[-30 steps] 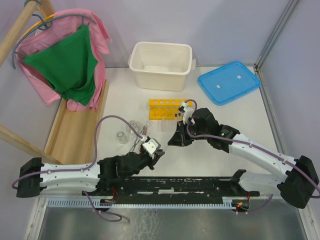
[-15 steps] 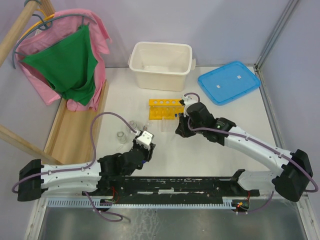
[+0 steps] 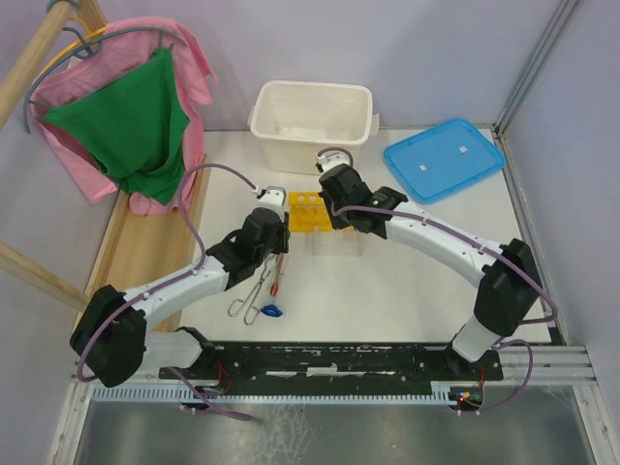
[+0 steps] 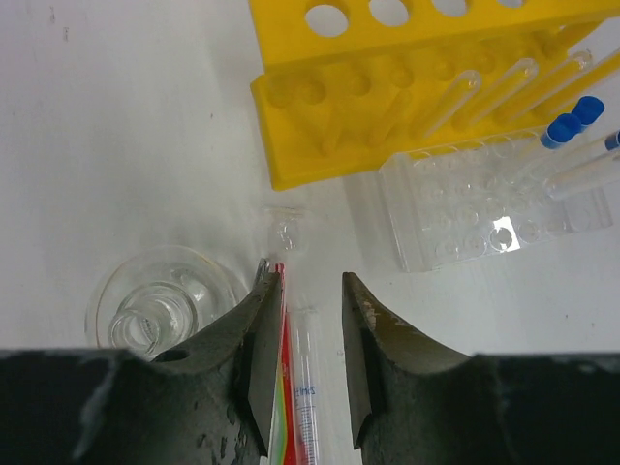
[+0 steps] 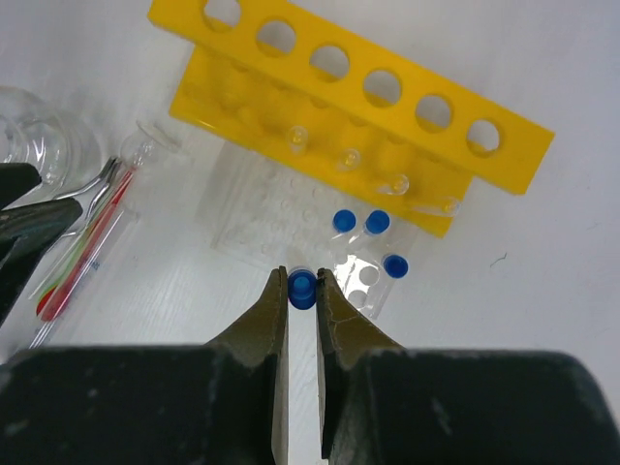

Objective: Organize the chemistry lab equipment
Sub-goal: Insert the test tube into the slot of the test tube rack.

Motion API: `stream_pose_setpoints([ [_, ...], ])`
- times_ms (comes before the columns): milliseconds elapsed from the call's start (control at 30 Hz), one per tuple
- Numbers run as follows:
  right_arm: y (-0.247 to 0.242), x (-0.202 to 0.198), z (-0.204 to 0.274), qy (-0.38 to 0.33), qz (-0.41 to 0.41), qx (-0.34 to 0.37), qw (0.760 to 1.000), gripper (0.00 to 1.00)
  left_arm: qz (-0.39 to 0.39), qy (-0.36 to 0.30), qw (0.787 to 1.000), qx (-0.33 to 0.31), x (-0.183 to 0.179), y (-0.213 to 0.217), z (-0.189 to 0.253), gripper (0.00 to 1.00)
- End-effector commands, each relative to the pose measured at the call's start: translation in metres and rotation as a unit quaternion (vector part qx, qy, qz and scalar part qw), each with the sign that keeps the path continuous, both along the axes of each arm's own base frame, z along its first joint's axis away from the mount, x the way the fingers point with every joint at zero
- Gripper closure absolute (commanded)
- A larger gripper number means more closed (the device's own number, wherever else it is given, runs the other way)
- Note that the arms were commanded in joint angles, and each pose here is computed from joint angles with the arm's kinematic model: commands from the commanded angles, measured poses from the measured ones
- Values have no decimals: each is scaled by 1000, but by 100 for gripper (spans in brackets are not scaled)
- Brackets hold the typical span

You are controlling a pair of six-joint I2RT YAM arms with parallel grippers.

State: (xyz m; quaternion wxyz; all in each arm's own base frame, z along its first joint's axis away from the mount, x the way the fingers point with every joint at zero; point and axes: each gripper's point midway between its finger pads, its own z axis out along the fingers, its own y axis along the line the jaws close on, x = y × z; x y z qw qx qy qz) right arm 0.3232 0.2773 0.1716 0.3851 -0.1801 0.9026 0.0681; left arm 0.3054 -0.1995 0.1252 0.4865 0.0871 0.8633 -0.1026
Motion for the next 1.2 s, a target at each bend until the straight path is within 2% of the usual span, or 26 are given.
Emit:
stream_pose_setpoints([
  [0, -4, 24, 14, -29, -11, -34, 999, 93, 3, -8, 997, -79, 8, -7, 22, 62],
  [400, 6, 38, -20, 8, -9, -33, 999, 93, 11, -37, 995, -87, 4, 8, 34, 60],
  [1167, 17, 41, -47, 34, 1, -34, 999, 93, 5, -31, 996, -82, 5, 6, 27, 59],
])
